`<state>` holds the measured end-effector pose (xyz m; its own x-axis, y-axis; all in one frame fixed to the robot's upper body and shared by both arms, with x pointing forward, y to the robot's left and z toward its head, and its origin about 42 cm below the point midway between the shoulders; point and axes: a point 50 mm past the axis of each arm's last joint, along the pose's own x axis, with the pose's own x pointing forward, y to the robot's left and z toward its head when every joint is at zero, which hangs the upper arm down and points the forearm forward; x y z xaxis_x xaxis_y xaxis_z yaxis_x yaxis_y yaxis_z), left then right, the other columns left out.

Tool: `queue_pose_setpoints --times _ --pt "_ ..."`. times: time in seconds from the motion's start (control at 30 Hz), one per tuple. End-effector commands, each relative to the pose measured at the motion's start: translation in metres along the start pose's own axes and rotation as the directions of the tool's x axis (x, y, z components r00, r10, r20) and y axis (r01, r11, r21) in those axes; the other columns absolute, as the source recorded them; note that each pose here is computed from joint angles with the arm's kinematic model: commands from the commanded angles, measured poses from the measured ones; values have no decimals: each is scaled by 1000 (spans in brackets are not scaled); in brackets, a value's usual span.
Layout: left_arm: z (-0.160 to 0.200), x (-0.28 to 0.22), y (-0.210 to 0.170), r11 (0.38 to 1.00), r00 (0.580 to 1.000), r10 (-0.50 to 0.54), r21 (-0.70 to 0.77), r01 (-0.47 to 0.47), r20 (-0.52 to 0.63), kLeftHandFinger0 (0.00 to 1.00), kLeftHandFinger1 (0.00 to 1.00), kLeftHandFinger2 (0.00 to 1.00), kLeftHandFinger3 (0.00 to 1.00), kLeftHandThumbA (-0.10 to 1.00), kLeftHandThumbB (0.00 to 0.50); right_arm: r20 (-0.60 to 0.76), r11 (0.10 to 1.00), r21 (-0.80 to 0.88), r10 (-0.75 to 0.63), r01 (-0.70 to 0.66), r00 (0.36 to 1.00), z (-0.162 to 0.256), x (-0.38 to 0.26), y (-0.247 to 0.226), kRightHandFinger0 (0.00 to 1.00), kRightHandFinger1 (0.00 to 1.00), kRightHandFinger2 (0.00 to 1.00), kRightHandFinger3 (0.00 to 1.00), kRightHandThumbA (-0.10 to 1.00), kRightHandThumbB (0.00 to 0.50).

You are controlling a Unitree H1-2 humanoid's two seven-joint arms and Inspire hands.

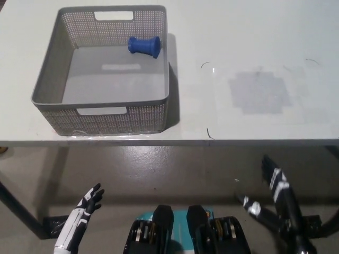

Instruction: Use the right hand to pick up a chess pieces and put it into a container on the left hand side

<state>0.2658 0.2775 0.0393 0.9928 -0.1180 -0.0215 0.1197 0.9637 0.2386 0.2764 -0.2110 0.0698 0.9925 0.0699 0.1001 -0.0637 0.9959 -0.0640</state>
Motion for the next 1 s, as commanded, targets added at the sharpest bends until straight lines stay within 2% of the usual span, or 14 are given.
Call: queue_pose_setpoints --times 0.0,0.1,0.17,0.4,0.53,0.6,0.67,0.7,0.73,0.83,0.97 --pt "8 6 10 1000 998 27 1 -27 62 1000 1000 1000 1000 1000 157 72 999 36 17 -20 997 3 -7 -3 1000 1000 1000 1000 1000 264" --pt "7 4 9 1000 998 26 -10 -25 61 1000 1000 1000 1000 1000 152 29 998 53 20 -21 999 -7 -23 -6 1000 1000 1000 1000 1000 226" --pt "6 6 8 1000 997 24 -15 -23 70 1000 1000 1000 1000 1000 139 15 997 79 22 -23 1000 -12 -28 -10 1000 1000 1000 1000 1000 184" --pt "4 6 9 999 996 40 -28 -38 73 1000 1000 1000 1000 1000 150 -38 995 93 40 -36 998 -27 -27 -12 1000 1000 1000 1000 1000 203" --pt "10 18 15 999 995 51 -25 -49 88 1000 1000 1000 1000 1000 139 -38 993 102 65 -61 997 -28 -9 -8 1000 1000 1000 1000 1000 191" --pt "11 19 16 998 996 53 -18 -52 71 1000 1000 1000 1000 1000 152 -46 993 97 78 -74 996 -30 -7 -7 1000 1000 1000 1000 1000 216" --pt "13 24 17 998 996 59 -20 -57 70 1000 1000 1000 1000 1000 138 -43 992 99 88 -84 995 -29 -1 -8 1000 1000 1000 1000 1000 232" --pt "12 23 16 998 996 59 -24 -57 69 1000 1000 1000 1000 1000 114 -45 990 104 95 -90 994 -29 0 -8 1000 1000 1000 1000 1000 255" --pt "11 21 15 998 996 65 -17 -64 63 1000 1000 1000 1000 1000 113 -51 990 103 99 -93 994 -30 -1 -8 1000 1000 1000 1000 1000 251" --pt "8 14 13 998 997 60 -9 -59 54 1000 1000 1000 1000 1000 144 -67 989 102 115 -108 991 -33 -5 -10 1000 1000 1000 1000 1000 247" --pt "8 12 10 998 997 61 -23 -59 49 1000 1000 1000 1000 1000 143 -68 991 78 114 -109 991 -33 -7 -13 1000 1000 1000 1000 1000 256"
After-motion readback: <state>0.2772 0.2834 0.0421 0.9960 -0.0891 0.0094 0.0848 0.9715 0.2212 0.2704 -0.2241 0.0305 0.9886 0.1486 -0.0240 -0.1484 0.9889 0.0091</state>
